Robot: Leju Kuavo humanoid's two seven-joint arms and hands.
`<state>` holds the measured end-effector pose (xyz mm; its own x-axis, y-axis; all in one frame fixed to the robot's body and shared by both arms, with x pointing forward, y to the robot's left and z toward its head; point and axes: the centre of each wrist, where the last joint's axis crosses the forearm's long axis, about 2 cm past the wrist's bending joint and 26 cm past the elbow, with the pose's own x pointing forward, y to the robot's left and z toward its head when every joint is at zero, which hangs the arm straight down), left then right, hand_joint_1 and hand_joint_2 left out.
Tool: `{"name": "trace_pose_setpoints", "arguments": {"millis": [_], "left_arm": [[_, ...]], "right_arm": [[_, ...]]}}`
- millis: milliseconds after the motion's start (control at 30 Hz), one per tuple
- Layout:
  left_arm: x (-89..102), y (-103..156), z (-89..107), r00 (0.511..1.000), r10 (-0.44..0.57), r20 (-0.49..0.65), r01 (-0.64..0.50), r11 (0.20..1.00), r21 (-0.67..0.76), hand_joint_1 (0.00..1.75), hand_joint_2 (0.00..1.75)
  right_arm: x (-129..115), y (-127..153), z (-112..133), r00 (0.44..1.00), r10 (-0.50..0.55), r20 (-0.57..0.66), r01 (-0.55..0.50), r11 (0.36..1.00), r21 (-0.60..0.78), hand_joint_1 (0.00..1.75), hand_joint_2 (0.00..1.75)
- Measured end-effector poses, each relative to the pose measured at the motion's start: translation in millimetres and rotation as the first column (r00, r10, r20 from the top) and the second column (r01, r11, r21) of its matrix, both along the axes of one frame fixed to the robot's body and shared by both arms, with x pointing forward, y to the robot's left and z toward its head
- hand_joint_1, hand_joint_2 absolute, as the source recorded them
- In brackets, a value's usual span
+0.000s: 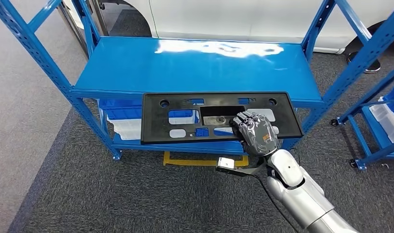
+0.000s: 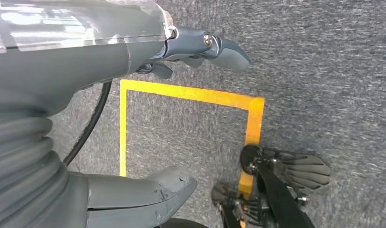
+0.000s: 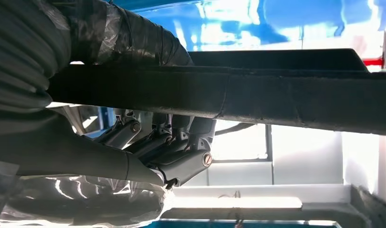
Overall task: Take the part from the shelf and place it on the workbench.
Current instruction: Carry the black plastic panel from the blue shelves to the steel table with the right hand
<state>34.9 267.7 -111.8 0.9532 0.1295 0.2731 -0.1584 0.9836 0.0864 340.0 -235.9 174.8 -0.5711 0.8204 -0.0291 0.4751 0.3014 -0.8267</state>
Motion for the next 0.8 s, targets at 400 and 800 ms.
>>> {"name": "trace_pose_setpoints", "arguments": {"millis": [400, 800], "left_arm": [[-1.2, 3, -0.3, 1.000, 0.011, 0.007, -0.011, 1.000, 0.004, 0.00, 1.75], [-2.8, 18, -0.9, 1.000, 0.012, 0.017, -0.012, 1.000, 0.015, 0.00, 1.75]], "right_arm": [[0, 13, 5, 1.000, 0.019, -0.018, -0.018, 0.999, 0.033, 1.75, 1.75], [0, 19, 10, 1.000, 0.020, -0.019, -0.020, 0.999, 0.037, 1.75, 1.75]]}}
